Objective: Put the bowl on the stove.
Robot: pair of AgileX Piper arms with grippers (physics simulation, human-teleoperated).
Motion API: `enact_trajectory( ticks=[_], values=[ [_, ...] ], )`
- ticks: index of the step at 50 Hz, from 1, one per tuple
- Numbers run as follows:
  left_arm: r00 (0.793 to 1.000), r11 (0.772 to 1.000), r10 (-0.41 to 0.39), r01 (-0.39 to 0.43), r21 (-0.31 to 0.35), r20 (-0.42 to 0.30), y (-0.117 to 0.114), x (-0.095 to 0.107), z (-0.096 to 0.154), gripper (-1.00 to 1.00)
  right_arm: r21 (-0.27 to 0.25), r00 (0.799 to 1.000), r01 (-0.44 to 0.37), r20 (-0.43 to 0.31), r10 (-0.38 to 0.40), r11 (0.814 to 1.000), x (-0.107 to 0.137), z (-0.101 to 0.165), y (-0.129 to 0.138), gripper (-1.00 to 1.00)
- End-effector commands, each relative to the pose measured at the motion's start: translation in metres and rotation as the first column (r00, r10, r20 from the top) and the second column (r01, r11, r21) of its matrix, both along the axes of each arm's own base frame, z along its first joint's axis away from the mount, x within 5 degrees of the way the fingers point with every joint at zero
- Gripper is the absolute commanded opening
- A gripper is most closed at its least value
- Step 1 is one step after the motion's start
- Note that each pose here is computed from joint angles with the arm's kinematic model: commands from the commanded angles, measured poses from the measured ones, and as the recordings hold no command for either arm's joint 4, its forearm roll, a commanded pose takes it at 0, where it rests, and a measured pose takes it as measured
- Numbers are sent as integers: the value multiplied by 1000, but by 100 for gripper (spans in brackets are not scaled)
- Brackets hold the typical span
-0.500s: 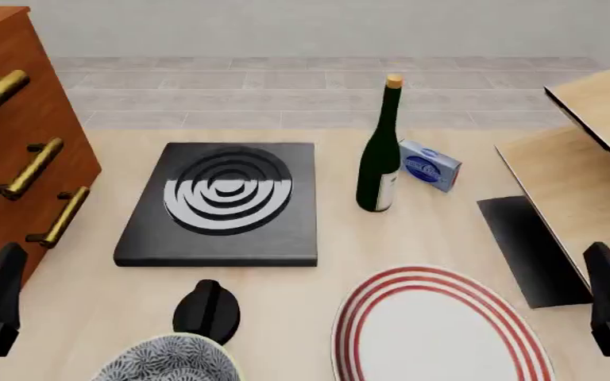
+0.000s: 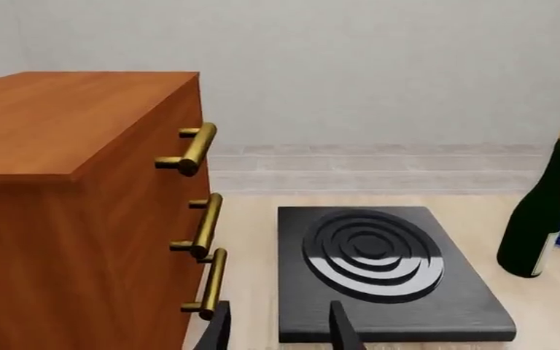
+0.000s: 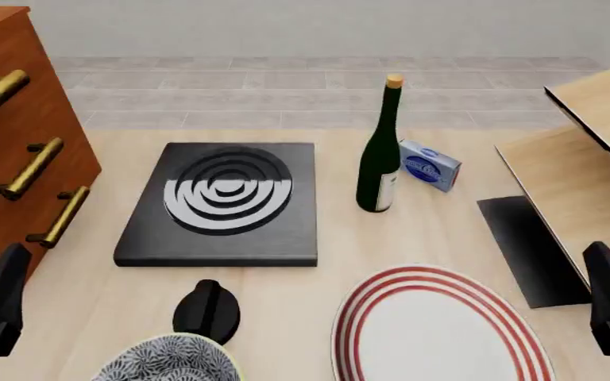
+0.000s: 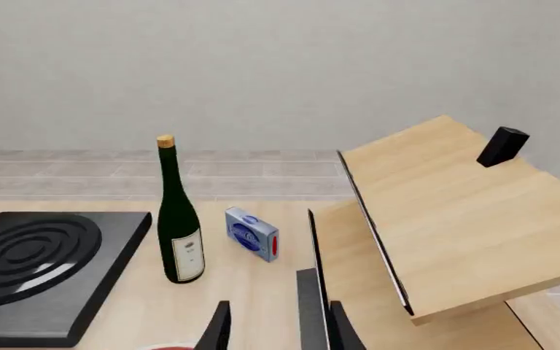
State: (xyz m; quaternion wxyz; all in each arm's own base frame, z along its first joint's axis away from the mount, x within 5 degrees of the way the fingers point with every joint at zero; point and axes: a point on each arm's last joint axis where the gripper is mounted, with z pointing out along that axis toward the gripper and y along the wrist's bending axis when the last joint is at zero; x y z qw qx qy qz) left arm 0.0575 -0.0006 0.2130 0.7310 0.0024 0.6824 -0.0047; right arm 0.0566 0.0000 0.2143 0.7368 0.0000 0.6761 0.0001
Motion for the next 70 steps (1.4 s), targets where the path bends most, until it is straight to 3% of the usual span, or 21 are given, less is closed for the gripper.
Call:
enact_trajectory(
  ticks=[1, 18, 23, 27, 29, 34, 44, 47, 61, 64, 70],
  values=[
    [1000, 1000, -3, 3, 0, -1, 0, 0, 0, 100, 0, 1000, 0, 0, 0, 1000, 0, 0, 0, 100],
    [1000, 1000, -16, 16, 5, -8, -1, 0, 0, 100, 0, 1000, 0, 0, 0, 1000, 0, 0, 0, 100],
    [997, 998, -58, 57, -7, -55, -4, 8, 0, 100, 0, 1000, 0, 0, 0, 1000, 0, 0, 0, 100],
    [995, 997, -80, 80, 0, -53, -5, 8, 6, 100, 0, 1000, 0, 0, 0, 1000, 0, 0, 0, 100],
    [994, 995, -101, 102, 19, -36, -7, 8, 11, 100, 0, 1000, 0, 0, 0, 1000, 0, 0, 0, 100],
    [986, 987, -151, 155, 48, -73, -12, 15, 13, 100, 0, 1000, 0, 0, 0, 1000, 0, 0, 0, 100],
    [980, 980, -174, 182, 83, -92, -15, 20, 30, 100, 0, 1000, 0, 0, 0, 1000, 0, 0, 0, 100],
    [979, 973, -180, 192, 130, -96, -15, 17, 32, 100, 0, 1000, 0, 0, 0, 1000, 0, 0, 0, 100],
    [965, 948, -204, 237, 213, -166, -14, 3, 38, 100, 0, 1000, 0, 0, 0, 1000, 0, 0, 0, 100],
    [950, 942, -209, 259, 214, -232, -14, 4, 38, 100, 0, 1000, 0, 0, 0, 1000, 0, 0, 0, 100],
    [936, 939, -197, 265, 217, -292, -15, 10, 36, 100, 0, 1000, 0, 0, 0, 1000, 0, 0, 0, 100]
  ],
)
